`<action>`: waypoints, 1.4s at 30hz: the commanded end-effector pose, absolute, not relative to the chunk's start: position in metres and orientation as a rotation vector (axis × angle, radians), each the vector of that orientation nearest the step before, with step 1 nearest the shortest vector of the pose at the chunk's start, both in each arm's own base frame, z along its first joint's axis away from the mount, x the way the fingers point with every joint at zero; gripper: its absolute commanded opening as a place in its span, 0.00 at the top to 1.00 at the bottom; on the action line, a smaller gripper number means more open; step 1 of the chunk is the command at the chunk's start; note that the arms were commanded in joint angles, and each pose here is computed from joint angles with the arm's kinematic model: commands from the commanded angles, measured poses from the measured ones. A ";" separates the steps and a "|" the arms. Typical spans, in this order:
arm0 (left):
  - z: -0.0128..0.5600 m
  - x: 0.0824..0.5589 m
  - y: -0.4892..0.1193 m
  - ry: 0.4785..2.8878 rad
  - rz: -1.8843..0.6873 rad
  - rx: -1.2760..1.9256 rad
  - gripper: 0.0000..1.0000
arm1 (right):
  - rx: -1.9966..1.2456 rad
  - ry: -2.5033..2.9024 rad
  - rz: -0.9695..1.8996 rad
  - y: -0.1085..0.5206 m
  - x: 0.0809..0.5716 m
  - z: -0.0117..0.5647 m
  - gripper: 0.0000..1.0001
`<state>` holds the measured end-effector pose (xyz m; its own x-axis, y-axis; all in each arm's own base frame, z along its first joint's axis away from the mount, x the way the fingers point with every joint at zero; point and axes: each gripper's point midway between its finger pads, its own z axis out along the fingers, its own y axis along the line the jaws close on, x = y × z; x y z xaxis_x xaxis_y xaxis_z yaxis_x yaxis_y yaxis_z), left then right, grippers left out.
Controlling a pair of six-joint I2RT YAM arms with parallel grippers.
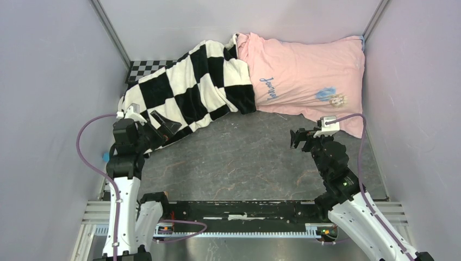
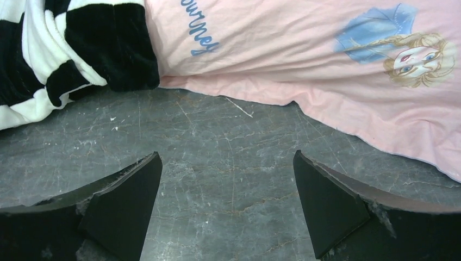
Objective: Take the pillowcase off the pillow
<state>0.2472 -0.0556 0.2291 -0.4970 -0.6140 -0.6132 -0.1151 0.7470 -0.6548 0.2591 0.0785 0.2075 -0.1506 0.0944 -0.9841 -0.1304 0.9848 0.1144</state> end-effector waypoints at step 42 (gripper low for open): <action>0.195 0.470 -0.172 2.115 -0.352 -0.310 0.03 | -0.151 1.781 0.289 0.103 0.255 0.189 0.02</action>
<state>0.4379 -0.1557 0.1675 -0.5889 -0.3926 -0.7065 -0.1509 0.9121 -0.3811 0.2527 0.1001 0.1769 -0.2696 0.0274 -0.9626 -0.2459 0.9645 0.0963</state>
